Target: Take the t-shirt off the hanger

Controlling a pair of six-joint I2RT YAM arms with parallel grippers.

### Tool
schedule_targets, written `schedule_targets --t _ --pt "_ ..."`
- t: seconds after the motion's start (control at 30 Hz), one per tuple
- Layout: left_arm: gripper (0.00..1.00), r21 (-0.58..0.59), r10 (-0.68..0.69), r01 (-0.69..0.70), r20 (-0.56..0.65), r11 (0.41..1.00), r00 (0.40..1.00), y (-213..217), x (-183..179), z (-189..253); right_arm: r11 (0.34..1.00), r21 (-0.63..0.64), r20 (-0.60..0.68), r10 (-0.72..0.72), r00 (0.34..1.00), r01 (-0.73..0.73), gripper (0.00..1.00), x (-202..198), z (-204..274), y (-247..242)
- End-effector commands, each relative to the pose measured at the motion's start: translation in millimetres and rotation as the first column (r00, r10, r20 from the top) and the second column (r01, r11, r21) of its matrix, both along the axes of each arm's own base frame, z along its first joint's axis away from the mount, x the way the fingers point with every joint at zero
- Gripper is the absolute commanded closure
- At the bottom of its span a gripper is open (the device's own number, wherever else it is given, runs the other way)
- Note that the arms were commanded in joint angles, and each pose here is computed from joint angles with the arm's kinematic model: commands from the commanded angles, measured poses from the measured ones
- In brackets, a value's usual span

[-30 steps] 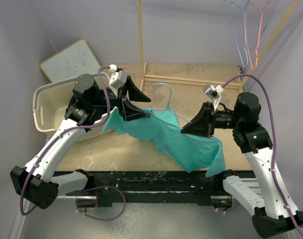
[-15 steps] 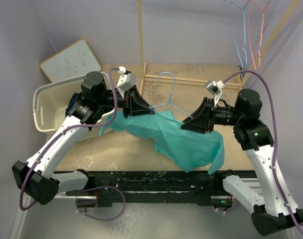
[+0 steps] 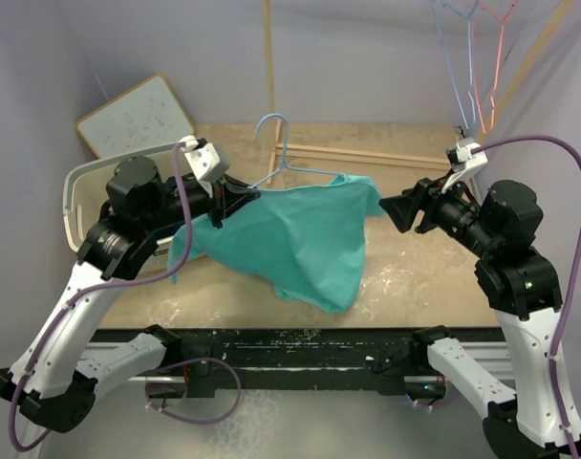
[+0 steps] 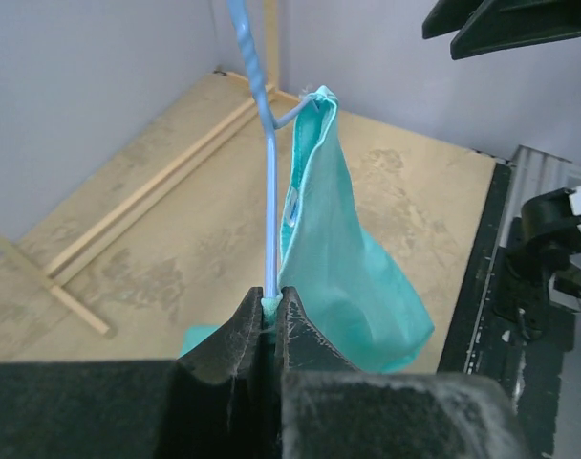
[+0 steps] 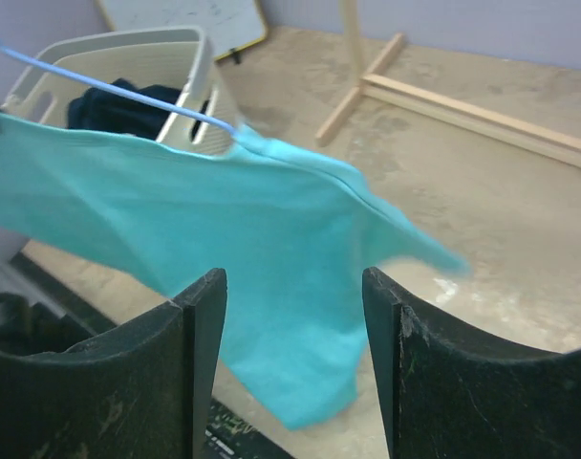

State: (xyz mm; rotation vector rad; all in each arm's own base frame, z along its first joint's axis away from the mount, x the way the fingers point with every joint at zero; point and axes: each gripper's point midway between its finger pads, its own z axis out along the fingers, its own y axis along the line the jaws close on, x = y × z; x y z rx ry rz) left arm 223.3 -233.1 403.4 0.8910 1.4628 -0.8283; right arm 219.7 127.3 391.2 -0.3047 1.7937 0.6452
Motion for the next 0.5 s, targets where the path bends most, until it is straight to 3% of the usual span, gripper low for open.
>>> schedule_targets --t 0.0,0.23,0.4,0.47 --pt "1.0 -0.037 0.117 -0.112 0.138 0.993 0.983 26 -7 45 0.987 -0.071 0.022 -0.145 0.989 0.146 0.38 16 -10 -25" --pt "1.0 -0.036 0.033 -0.028 0.146 0.999 0.989 26 -34 59 0.992 -0.081 0.072 -0.095 0.993 0.1 0.36 20 -10 -18" --pt "1.0 -0.032 -0.042 0.048 0.157 0.998 0.987 26 -56 63 0.991 -0.083 0.146 0.118 0.982 -0.107 0.32 -3 8 9" --pt "1.0 -0.033 -0.064 0.071 0.162 0.997 0.985 26 -63 66 0.981 -0.082 0.189 0.187 0.964 -0.174 0.25 -18 17 16"
